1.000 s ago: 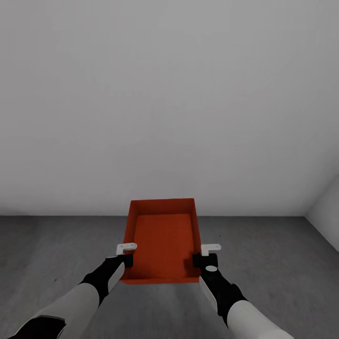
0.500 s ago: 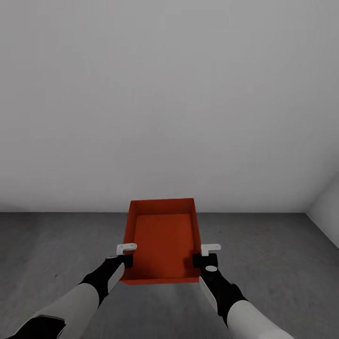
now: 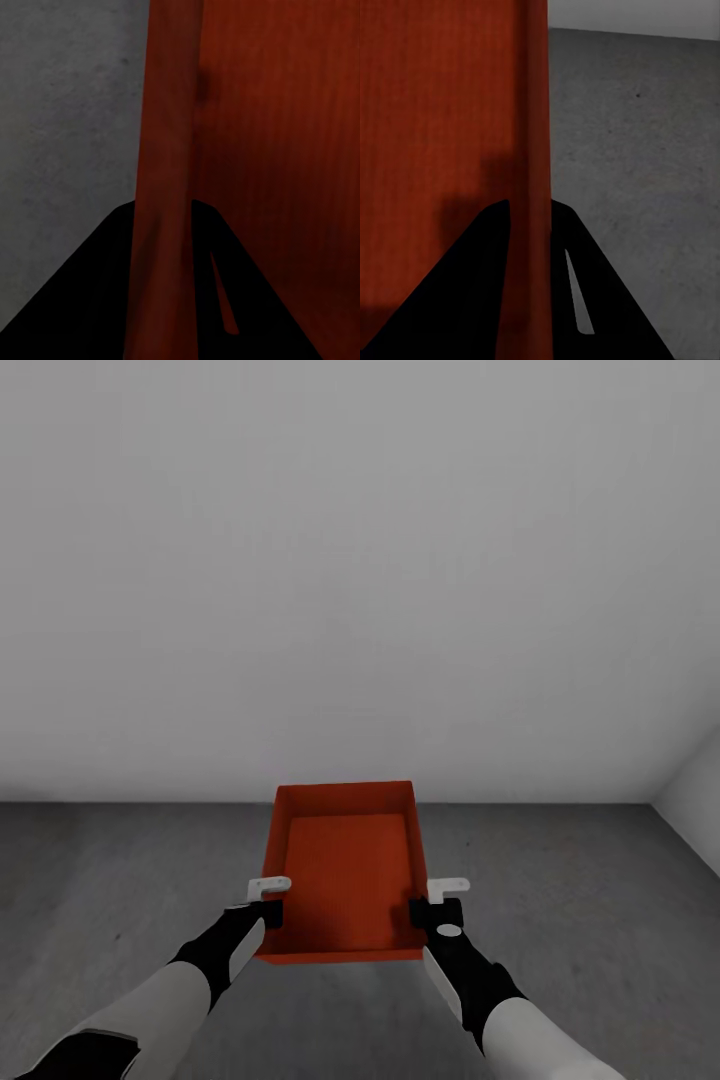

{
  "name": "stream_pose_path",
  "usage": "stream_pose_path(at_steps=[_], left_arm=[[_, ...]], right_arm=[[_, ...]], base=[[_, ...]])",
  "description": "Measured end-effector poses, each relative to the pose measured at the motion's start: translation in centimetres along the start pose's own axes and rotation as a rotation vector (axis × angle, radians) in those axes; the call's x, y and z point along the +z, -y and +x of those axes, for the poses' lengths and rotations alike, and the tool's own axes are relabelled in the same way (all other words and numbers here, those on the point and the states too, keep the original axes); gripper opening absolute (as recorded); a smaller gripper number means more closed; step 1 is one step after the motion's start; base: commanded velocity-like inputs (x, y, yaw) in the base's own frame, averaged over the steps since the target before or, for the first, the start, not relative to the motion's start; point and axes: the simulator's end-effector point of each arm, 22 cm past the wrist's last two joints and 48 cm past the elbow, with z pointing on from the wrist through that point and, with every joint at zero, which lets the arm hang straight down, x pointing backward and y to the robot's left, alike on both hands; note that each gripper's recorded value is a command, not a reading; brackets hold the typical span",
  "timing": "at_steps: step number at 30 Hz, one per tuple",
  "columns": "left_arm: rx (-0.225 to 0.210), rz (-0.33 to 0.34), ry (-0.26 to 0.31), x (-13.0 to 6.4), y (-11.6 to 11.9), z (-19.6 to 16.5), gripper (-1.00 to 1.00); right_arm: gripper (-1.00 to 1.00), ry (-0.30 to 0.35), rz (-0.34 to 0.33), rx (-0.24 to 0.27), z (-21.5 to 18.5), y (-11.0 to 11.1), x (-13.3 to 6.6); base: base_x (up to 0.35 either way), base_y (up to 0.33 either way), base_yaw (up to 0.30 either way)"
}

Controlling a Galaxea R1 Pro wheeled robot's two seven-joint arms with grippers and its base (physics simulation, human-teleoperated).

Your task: Move the two storage containers from the living room to the garage. In the garage, place one container on the floor and stack the other container on top of it (either order is fine).

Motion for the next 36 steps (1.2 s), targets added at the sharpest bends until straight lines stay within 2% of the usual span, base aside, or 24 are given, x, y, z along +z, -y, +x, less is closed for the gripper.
stream_pose_path(at_steps=[36], left_arm=[[0.005,-0.005,-0.057,6.5,0.1,5.4,-1.0]], right_arm=[[-1.0,-0.057,-0.004,-0.004,6.7,-0.8,5.2]], base=[[0.0,0.0,0.0]])
